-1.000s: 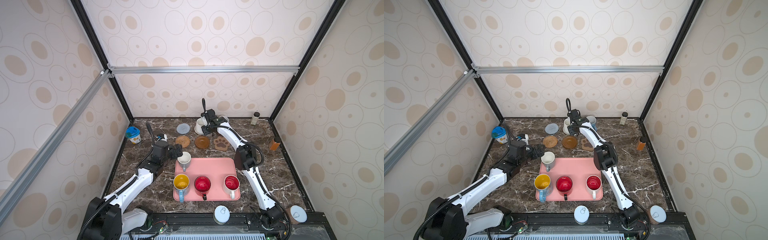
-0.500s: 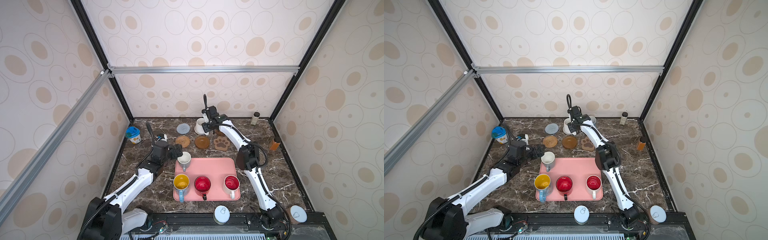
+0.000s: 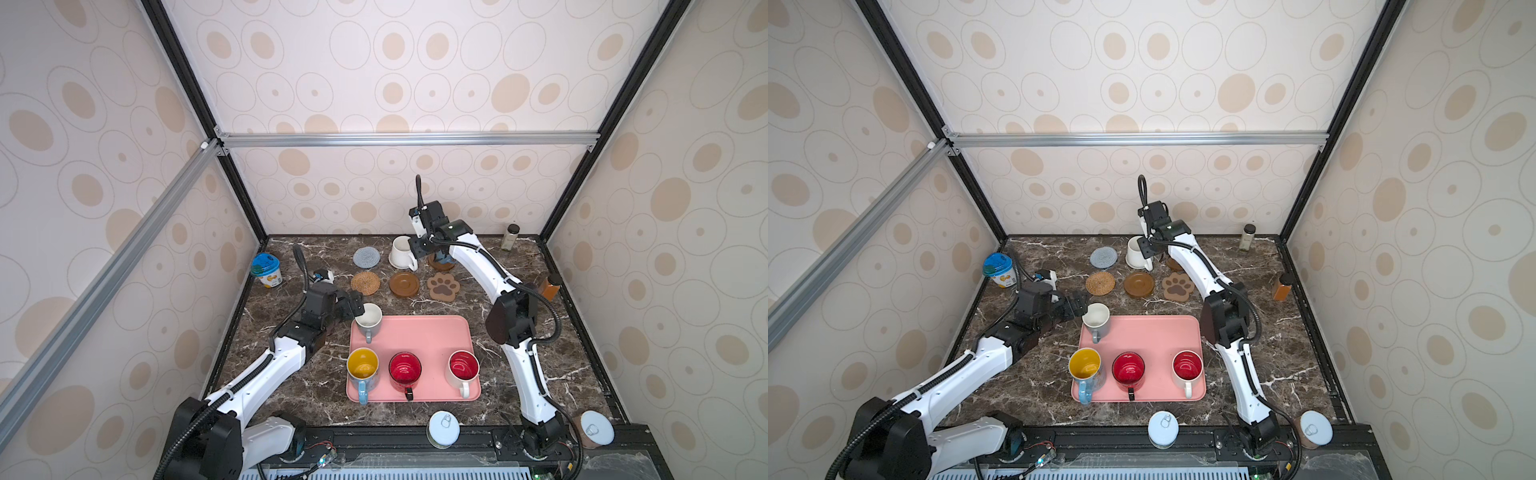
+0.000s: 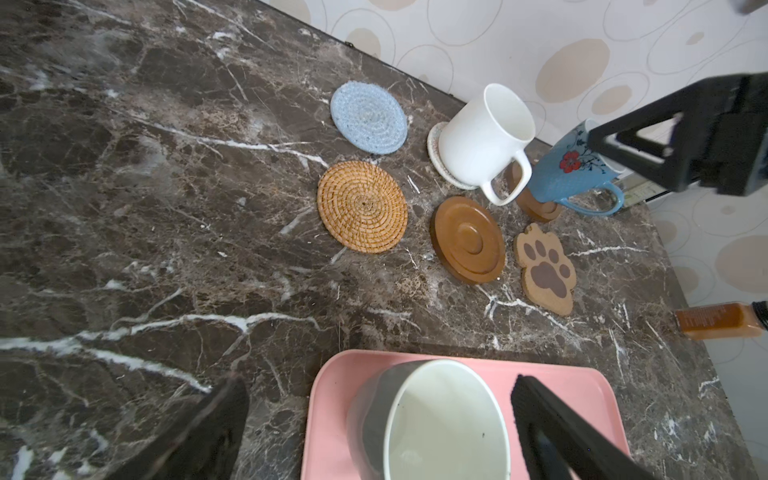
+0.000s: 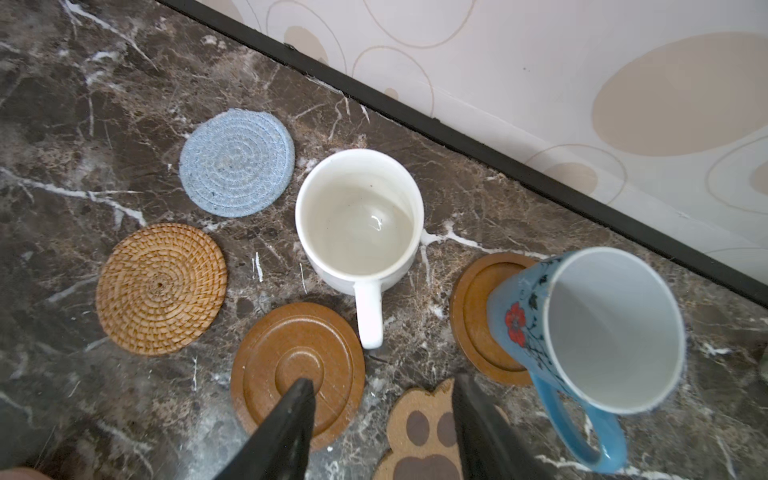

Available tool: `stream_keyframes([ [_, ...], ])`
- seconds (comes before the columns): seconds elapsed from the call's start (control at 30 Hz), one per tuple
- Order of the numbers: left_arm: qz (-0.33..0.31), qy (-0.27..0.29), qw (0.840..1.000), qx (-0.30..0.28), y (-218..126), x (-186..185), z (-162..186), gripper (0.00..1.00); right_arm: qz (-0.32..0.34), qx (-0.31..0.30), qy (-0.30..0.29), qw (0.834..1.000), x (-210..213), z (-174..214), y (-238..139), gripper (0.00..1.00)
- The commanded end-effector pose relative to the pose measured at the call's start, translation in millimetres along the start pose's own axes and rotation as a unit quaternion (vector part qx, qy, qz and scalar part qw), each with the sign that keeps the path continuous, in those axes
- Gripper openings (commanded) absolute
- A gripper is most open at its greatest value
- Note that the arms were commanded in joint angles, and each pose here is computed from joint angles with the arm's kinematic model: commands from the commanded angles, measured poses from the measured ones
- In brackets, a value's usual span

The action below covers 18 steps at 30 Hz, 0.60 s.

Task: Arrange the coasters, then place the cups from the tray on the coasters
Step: 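Lift right gripper off the white mug while left gripper rises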

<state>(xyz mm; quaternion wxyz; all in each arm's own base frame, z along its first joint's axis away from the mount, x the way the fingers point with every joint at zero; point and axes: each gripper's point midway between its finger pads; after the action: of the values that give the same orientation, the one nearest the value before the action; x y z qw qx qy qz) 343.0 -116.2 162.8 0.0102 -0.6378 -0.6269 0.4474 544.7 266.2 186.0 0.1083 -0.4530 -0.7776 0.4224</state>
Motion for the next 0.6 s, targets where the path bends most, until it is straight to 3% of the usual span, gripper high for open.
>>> stream_keyframes([
  [0.0,-0.009,0.023,1.0,-0.001,-14,-10,-16,1.0,0.007,-0.012,-0.005,1.0,-7,-3,-33,0.57],
  [0.57,-0.06,0.094,0.985,0.131,-32,-24,0,0.99,-0.03,0.011,0.035,0.999,16,60,-82,0.56],
])
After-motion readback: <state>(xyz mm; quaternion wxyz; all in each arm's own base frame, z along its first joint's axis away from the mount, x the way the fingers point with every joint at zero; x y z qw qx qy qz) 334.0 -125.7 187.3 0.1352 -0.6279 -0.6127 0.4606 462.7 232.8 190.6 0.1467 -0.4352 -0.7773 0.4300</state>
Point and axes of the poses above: each gripper's point midway between its finger pads, its own y axis out along the fingers, its own x axis along the line the jaws close on, z = x × y, and after that the axes turned 13 degrees about -y, right-handed
